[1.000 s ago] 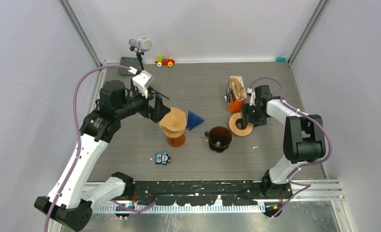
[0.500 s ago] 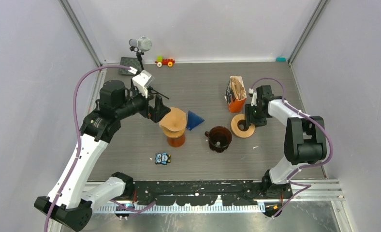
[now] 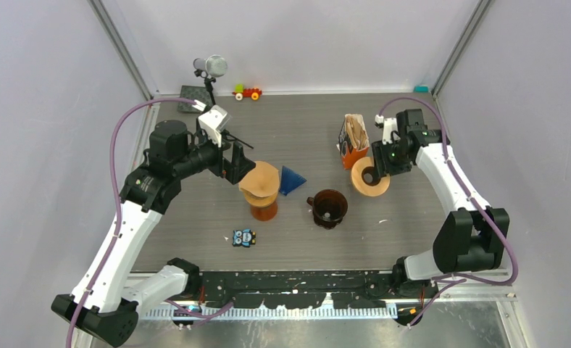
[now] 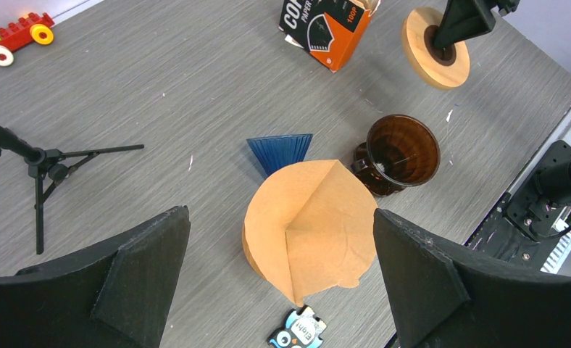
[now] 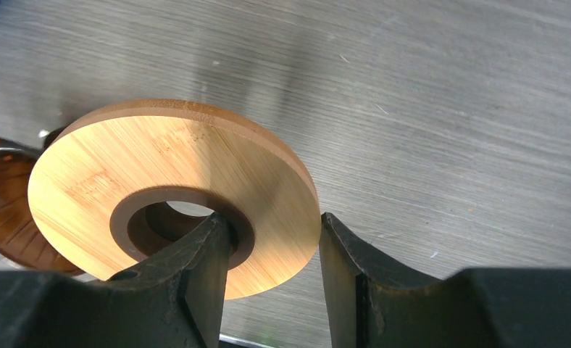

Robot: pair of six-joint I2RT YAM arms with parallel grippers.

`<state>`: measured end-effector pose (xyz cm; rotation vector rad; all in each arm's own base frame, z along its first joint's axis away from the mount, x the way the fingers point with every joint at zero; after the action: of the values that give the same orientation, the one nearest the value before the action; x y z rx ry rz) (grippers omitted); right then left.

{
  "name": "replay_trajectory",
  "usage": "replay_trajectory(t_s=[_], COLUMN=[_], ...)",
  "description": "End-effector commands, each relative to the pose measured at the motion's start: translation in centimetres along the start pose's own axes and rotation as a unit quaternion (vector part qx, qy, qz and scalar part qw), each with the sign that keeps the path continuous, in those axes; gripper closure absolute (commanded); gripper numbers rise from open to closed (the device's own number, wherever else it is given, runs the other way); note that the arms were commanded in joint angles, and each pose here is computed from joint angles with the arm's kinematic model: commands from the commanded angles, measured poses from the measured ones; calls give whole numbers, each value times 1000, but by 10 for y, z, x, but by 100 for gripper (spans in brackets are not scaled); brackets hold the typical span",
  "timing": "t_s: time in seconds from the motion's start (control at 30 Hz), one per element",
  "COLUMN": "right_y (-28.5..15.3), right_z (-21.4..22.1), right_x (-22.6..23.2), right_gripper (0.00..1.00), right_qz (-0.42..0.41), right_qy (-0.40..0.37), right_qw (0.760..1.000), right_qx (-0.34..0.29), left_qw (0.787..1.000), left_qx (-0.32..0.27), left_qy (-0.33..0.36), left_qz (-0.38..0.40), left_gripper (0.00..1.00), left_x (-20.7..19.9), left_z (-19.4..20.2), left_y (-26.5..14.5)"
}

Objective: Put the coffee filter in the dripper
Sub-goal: Pick up the dripper holder from the center of the board, then place the dripper holder onto the coffee server.

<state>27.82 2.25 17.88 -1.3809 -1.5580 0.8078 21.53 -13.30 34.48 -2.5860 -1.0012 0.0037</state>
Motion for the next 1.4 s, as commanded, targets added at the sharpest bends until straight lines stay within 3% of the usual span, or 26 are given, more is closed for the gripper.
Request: replay_trajectory(t_s=[0.0, 0.4, 0.73, 1.37], right_y=[-32, -12, 7, 21], right_z=[-4, 12, 28, 39], right_x=[32, 113, 124, 127], right_gripper=[87, 85, 85, 78], right_qz=[-34, -53, -39, -25], right_qy=[-67, -187, -218, -229], right_qw=[997, 978, 969, 965], right_qx=[9, 72, 109, 125], left_qw=[999, 999, 999, 999], left_qx=[-36, -33, -33, -34], left_qy=[21, 21, 21, 20], left_qz=[-13, -21, -14, -12], left_gripper=[0, 0, 0, 0], left_x=[7, 9, 7, 6], left_z=[-20, -20, -19, -17], left_y=[-3, -3, -2, -3])
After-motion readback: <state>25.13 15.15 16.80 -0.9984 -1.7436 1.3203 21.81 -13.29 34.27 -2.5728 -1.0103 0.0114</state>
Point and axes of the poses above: each gripper's point midway between its finger pads, its own y axis out along the fingers, its own x axis along the line the jaws close on, z = x × y, the point moved 6 cm from there along -y, back along the fingers, and after that the axes turned 15 degrees about y, right-handed, at the moved point
